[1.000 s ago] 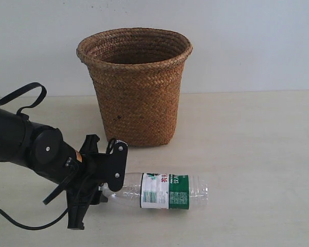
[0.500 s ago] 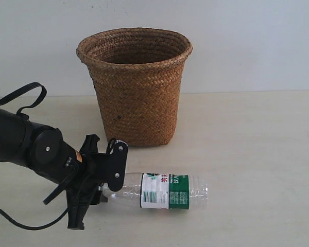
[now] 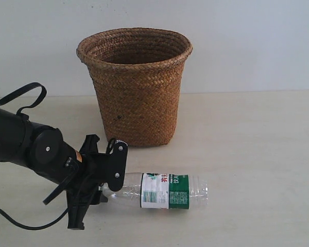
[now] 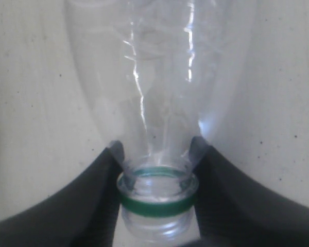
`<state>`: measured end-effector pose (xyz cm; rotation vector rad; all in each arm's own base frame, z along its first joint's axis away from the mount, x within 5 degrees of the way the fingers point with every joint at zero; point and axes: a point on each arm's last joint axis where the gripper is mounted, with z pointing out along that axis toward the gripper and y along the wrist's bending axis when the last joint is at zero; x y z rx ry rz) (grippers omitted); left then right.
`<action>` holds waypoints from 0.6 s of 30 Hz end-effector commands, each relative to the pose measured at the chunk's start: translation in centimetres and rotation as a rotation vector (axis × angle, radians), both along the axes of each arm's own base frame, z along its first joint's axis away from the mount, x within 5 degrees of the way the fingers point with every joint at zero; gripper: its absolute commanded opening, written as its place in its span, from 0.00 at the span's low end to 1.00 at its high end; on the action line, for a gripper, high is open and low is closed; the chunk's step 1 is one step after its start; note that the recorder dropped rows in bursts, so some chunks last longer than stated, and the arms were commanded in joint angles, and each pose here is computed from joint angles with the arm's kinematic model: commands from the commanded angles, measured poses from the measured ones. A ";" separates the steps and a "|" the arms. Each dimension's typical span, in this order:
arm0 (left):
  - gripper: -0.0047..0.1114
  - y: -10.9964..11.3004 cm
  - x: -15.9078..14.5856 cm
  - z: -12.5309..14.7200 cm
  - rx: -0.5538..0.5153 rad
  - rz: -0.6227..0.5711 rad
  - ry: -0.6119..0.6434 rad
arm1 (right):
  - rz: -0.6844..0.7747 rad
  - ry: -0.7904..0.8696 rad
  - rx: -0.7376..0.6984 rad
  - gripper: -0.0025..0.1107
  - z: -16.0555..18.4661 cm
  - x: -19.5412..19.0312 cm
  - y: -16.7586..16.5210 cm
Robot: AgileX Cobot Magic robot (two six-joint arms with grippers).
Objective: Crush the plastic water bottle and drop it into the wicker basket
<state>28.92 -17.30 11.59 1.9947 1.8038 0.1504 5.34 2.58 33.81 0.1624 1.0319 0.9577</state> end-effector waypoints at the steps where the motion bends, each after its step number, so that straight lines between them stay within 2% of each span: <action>1: 0.07 -0.2 0.0 0.0 -0.008 0.012 0.006 | 0.153 0.308 -0.182 0.03 0.5 5.6 2.3; 5: 0.07 -0.2 0.0 0.0 -0.008 0.012 0.006 | 0.321 0.595 -0.331 0.03 -0.9 11.3 4.2; 6: 0.07 -0.2 0.0 0.0 -0.008 0.012 0.006 | 0.370 0.623 -0.371 0.03 -1.2 12.7 4.7; 9: 0.07 -0.2 0.0 0.0 -0.008 0.012 0.006 | 0.516 0.736 -0.368 0.03 -3.4 15.6 5.9; 14: 0.07 -0.2 0.0 0.0 -0.010 0.016 0.005 | 0.528 0.919 -0.432 0.03 -8.3 18.7 7.1; 18: 0.07 -0.2 0.0 0.0 -0.010 0.016 0.005 | 0.514 0.952 -0.508 0.03 -9.7 18.9 8.7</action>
